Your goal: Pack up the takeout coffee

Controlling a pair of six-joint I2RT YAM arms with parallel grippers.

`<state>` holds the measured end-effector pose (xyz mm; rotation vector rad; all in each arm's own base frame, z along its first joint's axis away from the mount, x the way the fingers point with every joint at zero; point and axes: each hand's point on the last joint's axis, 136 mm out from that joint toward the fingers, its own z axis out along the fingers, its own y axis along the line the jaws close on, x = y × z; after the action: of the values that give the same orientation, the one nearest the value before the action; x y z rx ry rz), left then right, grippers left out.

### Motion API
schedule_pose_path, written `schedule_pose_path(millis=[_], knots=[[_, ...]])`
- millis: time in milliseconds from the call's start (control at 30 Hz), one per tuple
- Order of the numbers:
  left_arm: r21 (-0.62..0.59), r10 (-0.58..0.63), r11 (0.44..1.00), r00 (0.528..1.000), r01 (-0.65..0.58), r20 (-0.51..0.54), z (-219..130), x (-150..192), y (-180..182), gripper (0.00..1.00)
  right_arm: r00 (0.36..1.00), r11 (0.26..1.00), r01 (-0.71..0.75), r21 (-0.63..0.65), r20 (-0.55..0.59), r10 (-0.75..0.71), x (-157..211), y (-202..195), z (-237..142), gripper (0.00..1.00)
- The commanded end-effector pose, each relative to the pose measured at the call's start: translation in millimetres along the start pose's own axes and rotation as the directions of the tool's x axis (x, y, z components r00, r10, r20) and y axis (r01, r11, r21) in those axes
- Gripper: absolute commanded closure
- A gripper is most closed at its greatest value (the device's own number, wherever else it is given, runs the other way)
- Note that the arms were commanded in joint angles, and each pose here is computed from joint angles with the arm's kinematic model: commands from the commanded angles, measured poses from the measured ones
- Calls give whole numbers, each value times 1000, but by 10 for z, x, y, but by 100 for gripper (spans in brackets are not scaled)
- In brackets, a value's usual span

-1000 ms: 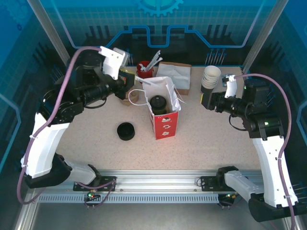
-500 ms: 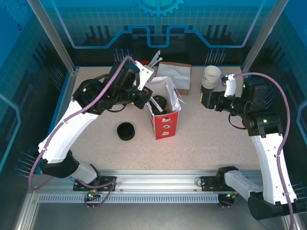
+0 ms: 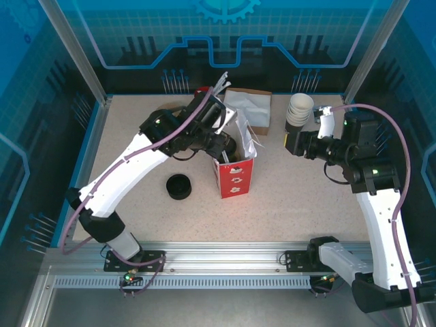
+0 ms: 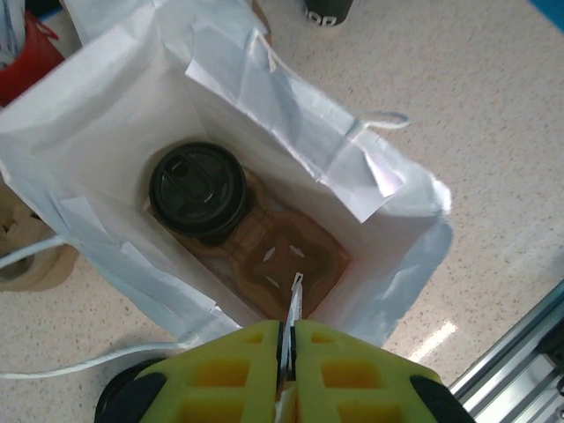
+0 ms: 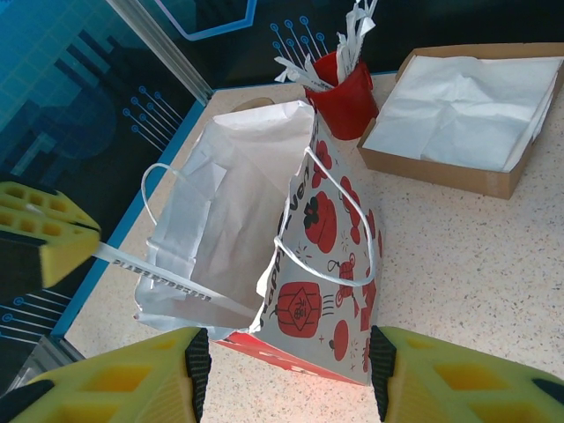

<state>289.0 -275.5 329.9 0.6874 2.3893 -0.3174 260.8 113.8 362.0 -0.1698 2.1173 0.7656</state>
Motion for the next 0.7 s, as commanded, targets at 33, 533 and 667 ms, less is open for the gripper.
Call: schedule_pose_path(millis=[33, 533, 667], knots=[[-30, -38, 999, 998, 37, -40, 244, 97, 10, 89, 1000, 1000, 4, -10, -5, -4, 28, -31, 20, 46], [-30, -140, 990, 990, 140, -16, 486, 253, 26, 78, 999, 998, -52, -22, -15, 52, 92, -111, 157, 46], [-34, -148, 988, 988, 149, 33, 320, 182, 68, 66, 996, 996, -84, -23, -20, 83, 94, -157, 240, 46]])
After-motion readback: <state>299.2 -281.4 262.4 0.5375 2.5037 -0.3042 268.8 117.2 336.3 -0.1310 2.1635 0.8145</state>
